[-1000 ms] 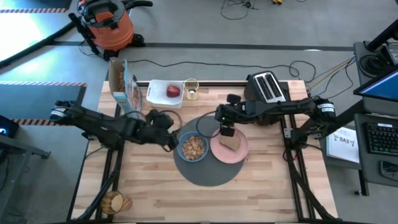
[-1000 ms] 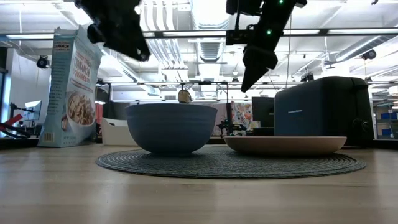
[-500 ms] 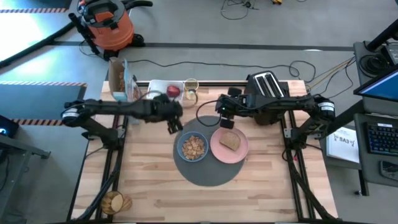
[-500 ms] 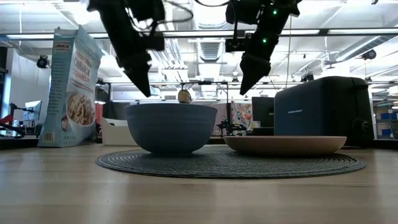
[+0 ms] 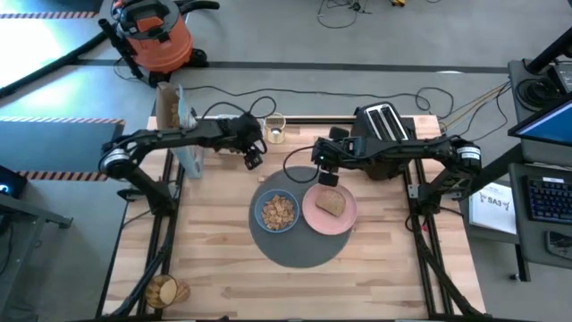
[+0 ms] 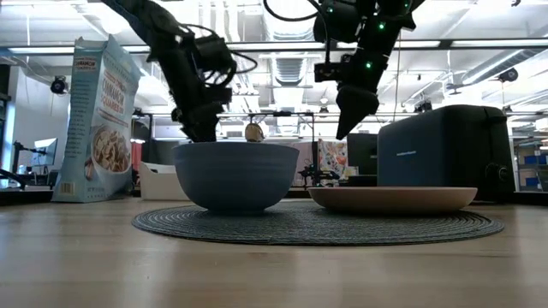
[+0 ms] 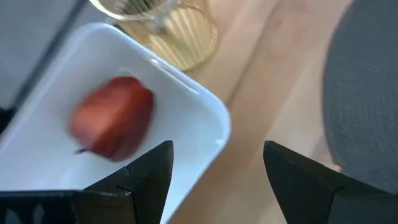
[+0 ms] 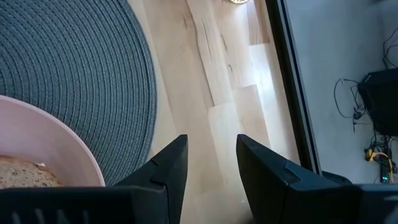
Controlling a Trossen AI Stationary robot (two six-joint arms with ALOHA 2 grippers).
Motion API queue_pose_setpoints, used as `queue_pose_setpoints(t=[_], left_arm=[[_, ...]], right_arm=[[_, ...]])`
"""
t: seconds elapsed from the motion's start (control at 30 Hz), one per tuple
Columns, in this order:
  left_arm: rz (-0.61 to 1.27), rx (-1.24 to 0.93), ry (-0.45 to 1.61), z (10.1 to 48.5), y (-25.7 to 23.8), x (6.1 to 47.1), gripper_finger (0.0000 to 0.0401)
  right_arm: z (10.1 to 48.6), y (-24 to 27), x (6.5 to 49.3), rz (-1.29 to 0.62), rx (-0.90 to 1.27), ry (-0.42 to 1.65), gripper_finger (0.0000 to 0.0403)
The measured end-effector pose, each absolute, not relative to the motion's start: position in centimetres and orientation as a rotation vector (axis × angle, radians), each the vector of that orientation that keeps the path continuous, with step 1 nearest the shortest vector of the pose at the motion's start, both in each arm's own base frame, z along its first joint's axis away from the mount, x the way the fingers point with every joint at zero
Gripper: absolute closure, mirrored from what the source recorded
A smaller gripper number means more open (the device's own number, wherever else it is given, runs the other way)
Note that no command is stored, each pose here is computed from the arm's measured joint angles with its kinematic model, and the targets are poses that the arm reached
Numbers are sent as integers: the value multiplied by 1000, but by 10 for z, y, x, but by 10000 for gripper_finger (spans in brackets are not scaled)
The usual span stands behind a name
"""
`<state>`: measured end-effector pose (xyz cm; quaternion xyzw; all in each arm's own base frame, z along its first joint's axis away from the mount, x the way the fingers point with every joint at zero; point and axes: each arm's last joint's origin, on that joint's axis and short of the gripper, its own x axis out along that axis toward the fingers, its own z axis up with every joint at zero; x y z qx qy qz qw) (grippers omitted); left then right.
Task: Arrange a breakfast setting
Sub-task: Move the white bin to the bottom right of the table
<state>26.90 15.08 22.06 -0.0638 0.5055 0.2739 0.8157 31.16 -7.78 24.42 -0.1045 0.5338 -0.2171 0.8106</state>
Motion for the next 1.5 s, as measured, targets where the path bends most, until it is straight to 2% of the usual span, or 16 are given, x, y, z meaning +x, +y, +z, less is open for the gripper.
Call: queue_pose_setpoints(t=[0.33, 0.47, 0.6, 0.9, 1.27, 1.5], left_arm=[[569, -145, 1114, 189, 162, 285, 170], [588, -143, 1126, 186, 163, 285, 188], [596, -154, 1127, 186, 164, 284, 233], [599, -190, 1120, 186, 163, 283, 388], [609, -235, 1167, 186, 156, 279, 399], [532, -266, 1132, 199, 138, 282, 400]], right_arm=[[240, -78, 311, -455, -238, 1143, 275], [237, -78, 310, -453, -240, 1151, 275], [234, -77, 309, -451, -240, 1161, 275], [233, -77, 309, -450, -240, 1163, 275], [233, -77, 309, -450, -241, 1164, 275], [233, -77, 309, -450, -241, 1164, 275]])
